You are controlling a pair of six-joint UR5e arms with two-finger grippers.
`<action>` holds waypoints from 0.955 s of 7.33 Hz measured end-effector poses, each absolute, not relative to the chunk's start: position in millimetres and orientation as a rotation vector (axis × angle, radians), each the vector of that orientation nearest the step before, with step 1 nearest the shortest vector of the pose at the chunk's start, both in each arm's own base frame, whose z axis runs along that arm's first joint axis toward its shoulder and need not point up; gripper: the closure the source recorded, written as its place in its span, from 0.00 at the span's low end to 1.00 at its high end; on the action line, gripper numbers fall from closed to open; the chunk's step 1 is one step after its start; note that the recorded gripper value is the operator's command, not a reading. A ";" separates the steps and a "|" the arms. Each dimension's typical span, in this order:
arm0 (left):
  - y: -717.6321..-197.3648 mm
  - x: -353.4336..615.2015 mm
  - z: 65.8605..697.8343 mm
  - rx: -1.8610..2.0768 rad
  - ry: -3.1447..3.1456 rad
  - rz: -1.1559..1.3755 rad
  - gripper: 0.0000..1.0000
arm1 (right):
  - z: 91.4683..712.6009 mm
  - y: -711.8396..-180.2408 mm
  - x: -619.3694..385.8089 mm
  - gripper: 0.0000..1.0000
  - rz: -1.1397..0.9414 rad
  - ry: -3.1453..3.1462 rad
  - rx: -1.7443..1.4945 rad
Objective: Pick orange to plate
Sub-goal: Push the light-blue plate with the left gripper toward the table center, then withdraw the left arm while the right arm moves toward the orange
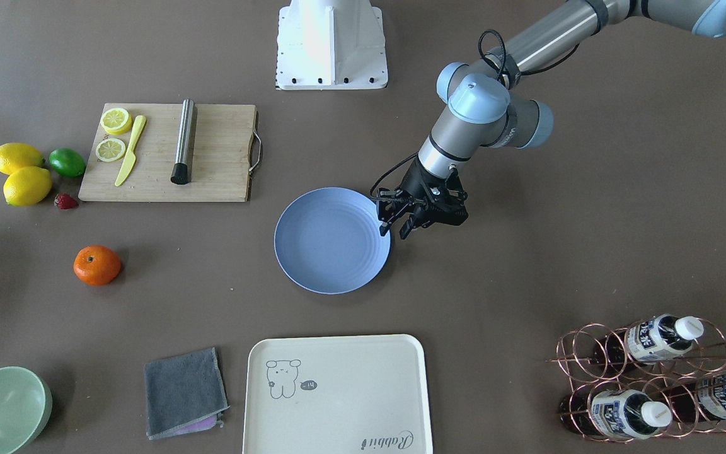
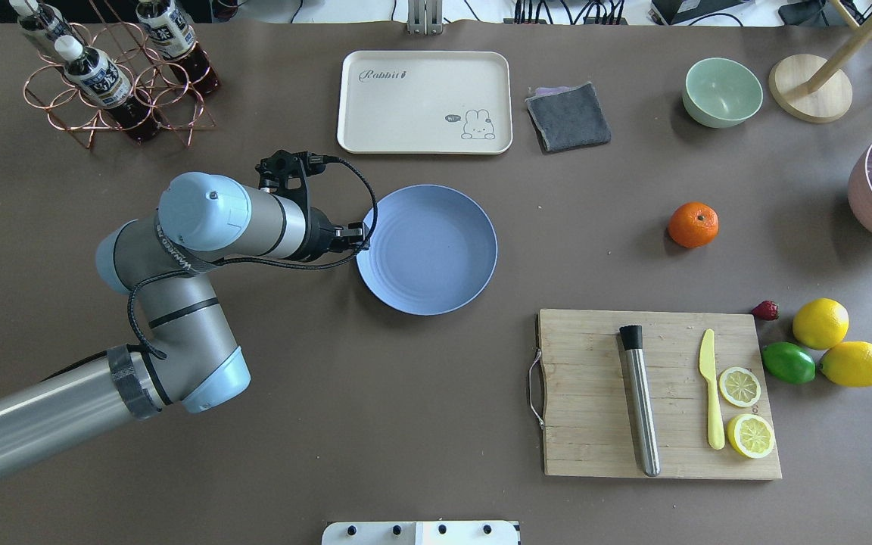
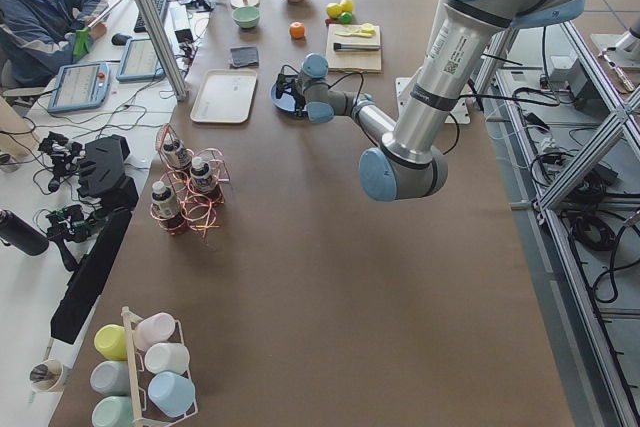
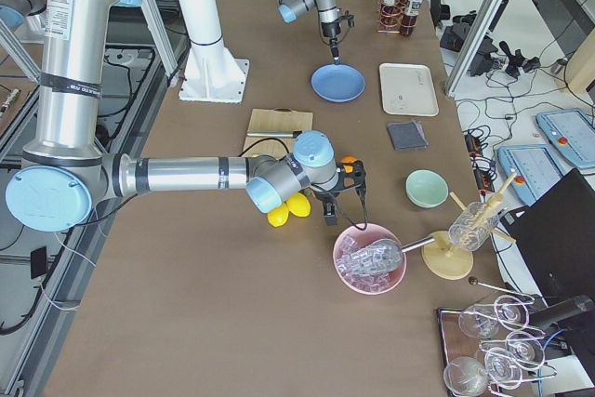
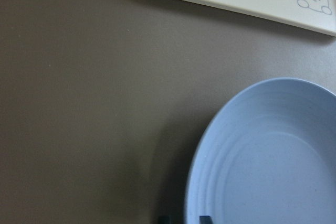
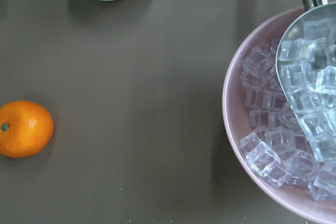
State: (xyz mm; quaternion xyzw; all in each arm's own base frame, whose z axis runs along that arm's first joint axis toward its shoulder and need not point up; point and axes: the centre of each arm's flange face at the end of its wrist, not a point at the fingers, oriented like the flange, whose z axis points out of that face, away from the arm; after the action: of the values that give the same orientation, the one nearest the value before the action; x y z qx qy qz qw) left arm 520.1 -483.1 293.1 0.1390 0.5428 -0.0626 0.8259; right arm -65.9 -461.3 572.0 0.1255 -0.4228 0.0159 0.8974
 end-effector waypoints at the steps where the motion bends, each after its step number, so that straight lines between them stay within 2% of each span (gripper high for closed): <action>1: -493.7 492.9 302.0 0.288 1.148 -0.146 0.02 | 558.9 -475.5 -75.7 0.00 0.051 -0.882 0.254; 3: -532.9 390.9 336.0 0.268 1.126 -0.111 0.02 | 516.3 -518.9 -107.5 0.00 0.074 -0.872 0.221; 7: -581.9 133.7 457.6 0.323 0.961 0.078 0.02 | 459.4 -573.3 -219.0 0.00 0.101 -0.823 0.190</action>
State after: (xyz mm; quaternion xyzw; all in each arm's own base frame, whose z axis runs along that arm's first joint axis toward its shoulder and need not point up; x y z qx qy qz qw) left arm 133.7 -581.9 457.6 0.1548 0.4603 0.0374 0.8734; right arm -219.0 -573.3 459.4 0.0922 -0.3993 0.0488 0.9109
